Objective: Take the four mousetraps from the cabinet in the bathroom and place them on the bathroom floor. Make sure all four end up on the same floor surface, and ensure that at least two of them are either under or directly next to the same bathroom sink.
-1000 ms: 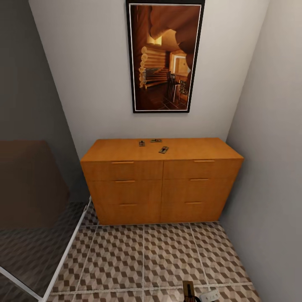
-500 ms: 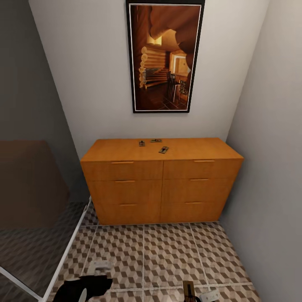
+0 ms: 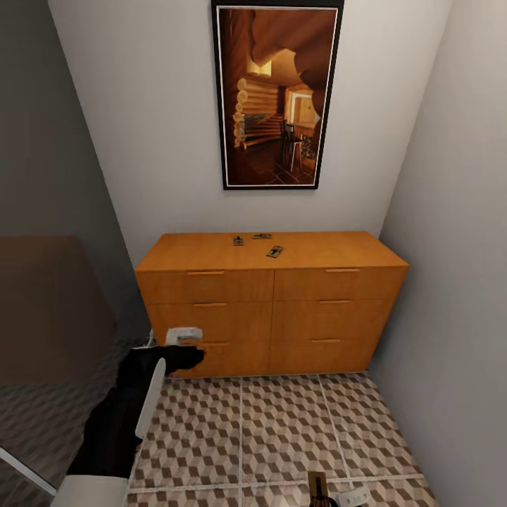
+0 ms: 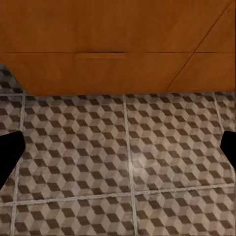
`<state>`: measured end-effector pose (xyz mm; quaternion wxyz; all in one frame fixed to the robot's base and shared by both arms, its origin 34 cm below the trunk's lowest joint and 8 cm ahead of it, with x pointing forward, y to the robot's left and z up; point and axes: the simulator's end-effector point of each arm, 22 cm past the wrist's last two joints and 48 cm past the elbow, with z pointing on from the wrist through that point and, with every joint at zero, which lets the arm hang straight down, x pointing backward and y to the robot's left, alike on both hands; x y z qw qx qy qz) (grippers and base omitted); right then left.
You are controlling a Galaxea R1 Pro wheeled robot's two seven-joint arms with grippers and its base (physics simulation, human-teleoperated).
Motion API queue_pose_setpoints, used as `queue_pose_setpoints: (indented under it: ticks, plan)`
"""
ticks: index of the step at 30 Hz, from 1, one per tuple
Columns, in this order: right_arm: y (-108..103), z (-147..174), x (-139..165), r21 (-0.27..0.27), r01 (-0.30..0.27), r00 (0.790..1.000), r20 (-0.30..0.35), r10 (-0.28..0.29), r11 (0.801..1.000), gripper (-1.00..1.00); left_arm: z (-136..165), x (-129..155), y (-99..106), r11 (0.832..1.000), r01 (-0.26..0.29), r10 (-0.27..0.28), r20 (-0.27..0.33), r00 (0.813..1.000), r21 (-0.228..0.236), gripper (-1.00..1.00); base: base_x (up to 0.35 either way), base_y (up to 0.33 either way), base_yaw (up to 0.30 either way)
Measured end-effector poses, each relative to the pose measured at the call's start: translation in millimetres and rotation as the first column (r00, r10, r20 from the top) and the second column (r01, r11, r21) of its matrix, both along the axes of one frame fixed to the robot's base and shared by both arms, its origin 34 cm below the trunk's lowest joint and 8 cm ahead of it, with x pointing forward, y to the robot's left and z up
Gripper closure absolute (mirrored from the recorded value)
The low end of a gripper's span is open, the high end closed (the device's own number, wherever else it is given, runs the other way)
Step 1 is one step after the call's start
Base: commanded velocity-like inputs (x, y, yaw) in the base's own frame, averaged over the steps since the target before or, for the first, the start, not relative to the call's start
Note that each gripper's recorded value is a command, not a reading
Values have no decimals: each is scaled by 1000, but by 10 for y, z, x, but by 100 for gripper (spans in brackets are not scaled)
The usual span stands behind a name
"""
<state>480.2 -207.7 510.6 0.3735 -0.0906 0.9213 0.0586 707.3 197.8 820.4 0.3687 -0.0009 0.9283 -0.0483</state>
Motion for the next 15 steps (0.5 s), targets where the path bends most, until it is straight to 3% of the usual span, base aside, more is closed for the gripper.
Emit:
queue_pose_setpoints:
  ticks: [8, 15]
  plan:
    - [12, 1, 0, 1, -1, 1000, 0, 1, 1000, 100, 795, 978, -297, 999, 46, -45, 58, 997, -12, -100, 0, 0, 0]
    - [26, 1, -1, 3, -2, 1000, 0, 2, 1000, 100, 1567, 1482, -391, 998, 65, -64, 131, 989, 0, -100, 0, 0, 0]
